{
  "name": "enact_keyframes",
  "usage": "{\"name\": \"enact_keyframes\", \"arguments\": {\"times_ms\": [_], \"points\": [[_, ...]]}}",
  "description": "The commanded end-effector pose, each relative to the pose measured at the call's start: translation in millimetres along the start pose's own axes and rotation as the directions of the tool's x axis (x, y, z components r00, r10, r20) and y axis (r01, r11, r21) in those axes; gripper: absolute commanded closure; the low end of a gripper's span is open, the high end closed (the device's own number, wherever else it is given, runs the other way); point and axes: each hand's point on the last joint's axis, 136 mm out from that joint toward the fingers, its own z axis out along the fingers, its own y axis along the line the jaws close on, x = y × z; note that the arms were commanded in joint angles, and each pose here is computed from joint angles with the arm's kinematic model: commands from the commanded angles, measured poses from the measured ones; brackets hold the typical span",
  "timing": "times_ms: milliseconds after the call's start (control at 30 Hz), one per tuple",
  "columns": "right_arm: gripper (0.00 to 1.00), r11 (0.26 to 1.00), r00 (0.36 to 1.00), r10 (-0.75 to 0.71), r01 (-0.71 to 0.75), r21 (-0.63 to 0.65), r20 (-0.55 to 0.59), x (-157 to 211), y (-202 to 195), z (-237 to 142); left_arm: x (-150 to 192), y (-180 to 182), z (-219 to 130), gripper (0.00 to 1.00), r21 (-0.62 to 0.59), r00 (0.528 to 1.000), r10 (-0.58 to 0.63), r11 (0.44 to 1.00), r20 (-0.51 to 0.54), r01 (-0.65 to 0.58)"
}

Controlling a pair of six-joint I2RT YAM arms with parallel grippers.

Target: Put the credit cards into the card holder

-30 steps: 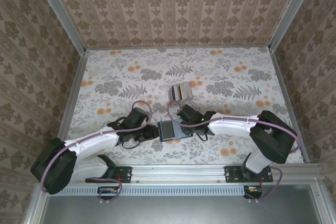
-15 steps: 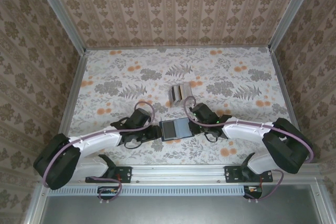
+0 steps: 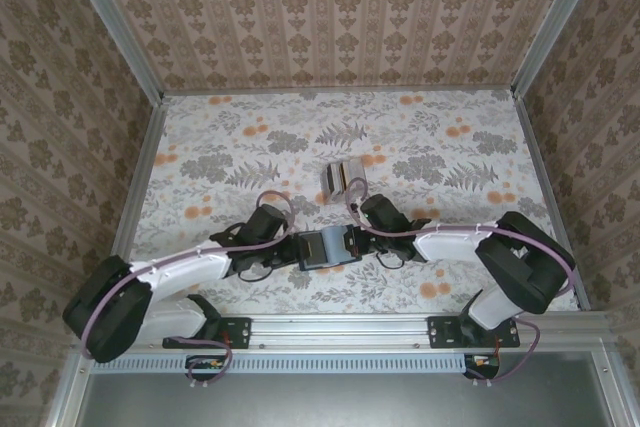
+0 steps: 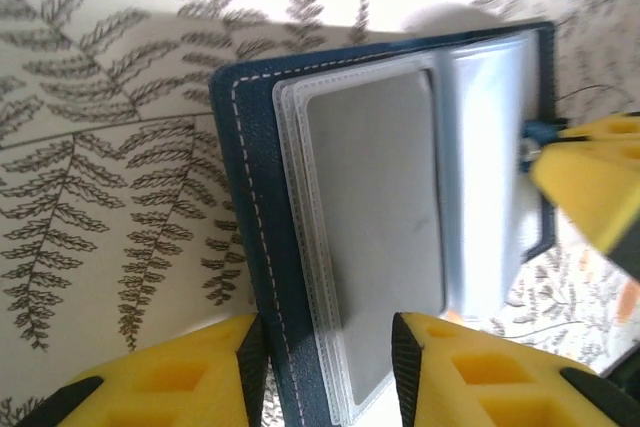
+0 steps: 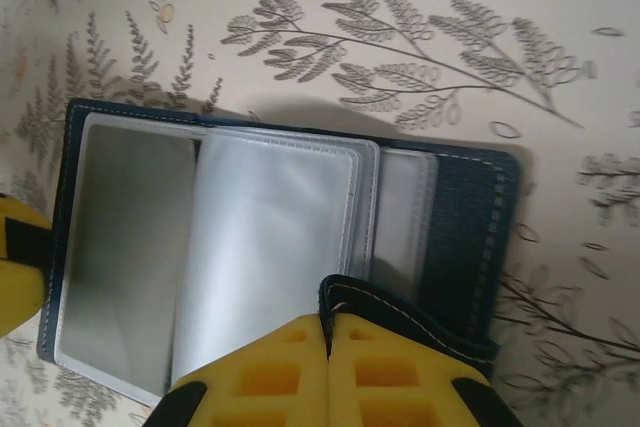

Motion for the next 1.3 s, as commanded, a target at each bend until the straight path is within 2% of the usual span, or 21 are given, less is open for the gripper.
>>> {"name": "enact_keyframes", "arguments": {"times_ms": [0,167,300,600,800,900,967,1100,1267], "points": [[0.94,0.994,0.999,0.041,-0.044,-0.105,-0.032,2.8,24.9,8.6,-9.0,-21.6,-15.5,0.61,0.051,0.999,0.022,0.998,0.039,-0.024],[0.94,0.988,0.997,0.069,-0.071,-0.136,-0.014,-3.0,31.5,9.6,-13.4,-27.8,-26.4,0.61,0.074,0.996,0.028,0.997,0.079,-0.034],[0.93,0.991,0.997,0.081,-0.079,-0.112,0.012,-6.8,25.1,4.5,-13.0,-30.3,-20.2,0.6,0.086,0.997,0.03,0.996,0.066,-0.036],[0.93,0.988,0.992,0.123,-0.121,-0.098,0.015,-1.4,9.0,4.4,-31.4,-72.1,-6.7,0.56,0.157,0.99,0.113,0.98,0.086,-0.126],[0.93,0.984,0.989,0.144,-0.142,-0.105,0.012,3.1,3.2,4.5,-28.1,-94.5,16.3,0.56,0.139,0.983,0.182,0.973,0.031,-0.185],[0.92,0.982,0.986,0.167,-0.165,-0.09,0.017,3.4,-5.7,-0.7,-22.5,-96.9,32.1,0.56,0.08,0.977,0.215,0.974,-0.011,-0.214],[0.88,0.979,0.98,0.195,-0.193,-0.067,0.036,2.7,-17.9,-8.6,-22.5,-93.2,44.1,0.59,0.049,0.977,0.213,0.976,-0.033,-0.211],[0.87,0.977,0.976,0.212,-0.209,-0.05,0.051,4.3,-32.1,-24.1,-20.6,-95.0,59.2,0.68,0.068,0.977,0.206,0.977,-0.057,-0.202],[0.86,0.974,0.971,0.223,-0.22,-0.048,0.082,2.1,-40.0,-43.2,-21.7,-94.8,59.7,0.71,0.062,0.973,0.223,0.974,-0.061,-0.219]]}}
